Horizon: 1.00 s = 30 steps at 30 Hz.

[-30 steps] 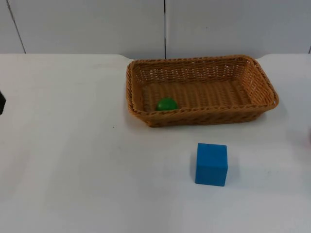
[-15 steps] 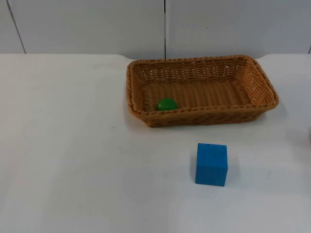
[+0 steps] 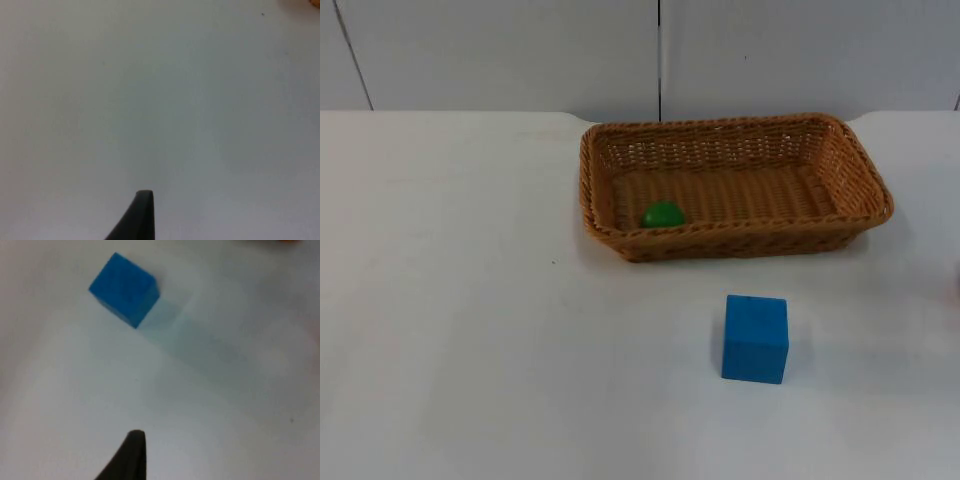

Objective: Place all geometric objects except the red cube into the basket.

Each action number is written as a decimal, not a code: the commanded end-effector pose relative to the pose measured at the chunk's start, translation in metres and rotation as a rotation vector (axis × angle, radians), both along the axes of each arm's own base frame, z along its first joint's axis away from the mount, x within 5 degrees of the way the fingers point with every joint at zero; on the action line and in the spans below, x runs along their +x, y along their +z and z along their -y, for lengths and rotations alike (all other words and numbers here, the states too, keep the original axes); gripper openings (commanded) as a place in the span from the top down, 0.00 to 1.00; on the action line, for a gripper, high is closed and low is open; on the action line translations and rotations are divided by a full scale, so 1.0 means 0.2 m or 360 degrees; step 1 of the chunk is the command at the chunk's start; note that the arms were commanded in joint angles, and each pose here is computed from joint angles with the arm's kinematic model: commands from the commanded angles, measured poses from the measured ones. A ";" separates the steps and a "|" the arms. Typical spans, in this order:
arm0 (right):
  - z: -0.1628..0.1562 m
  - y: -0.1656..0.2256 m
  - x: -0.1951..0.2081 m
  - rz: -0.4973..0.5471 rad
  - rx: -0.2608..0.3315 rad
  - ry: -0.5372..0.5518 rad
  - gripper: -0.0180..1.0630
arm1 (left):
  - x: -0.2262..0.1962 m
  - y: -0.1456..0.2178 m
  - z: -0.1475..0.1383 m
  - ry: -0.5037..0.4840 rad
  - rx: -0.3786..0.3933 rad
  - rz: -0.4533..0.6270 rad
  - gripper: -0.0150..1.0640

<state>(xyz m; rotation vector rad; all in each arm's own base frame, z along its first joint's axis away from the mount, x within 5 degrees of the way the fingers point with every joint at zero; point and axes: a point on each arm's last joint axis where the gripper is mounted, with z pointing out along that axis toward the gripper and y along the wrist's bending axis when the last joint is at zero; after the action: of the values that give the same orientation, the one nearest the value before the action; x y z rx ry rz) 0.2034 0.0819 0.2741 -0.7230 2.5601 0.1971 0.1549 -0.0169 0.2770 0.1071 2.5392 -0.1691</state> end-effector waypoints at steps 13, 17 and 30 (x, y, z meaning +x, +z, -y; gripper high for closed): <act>-0.65 -0.40 0.39 -0.0035 -0.0455 0.0830 0.03 | -0.01 0.00 0.00 0.0002 0.0005 0.0010 0.01; -0.69 -0.49 0.44 -0.0023 -0.0482 0.0897 0.03 | -0.01 0.00 0.00 0.0002 0.0005 0.0010 0.01; -0.77 -0.80 0.52 0.0004 -0.0452 0.0990 0.03 | 0.00 0.00 0.00 -0.0006 0.0011 0.0021 0.01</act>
<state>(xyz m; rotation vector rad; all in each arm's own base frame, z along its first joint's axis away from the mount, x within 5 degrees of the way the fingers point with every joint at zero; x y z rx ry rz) 0.3062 0.2302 0.1155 -1.6055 2.3323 0.0135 0.1551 -0.0169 0.2771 0.1143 2.5367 -0.1664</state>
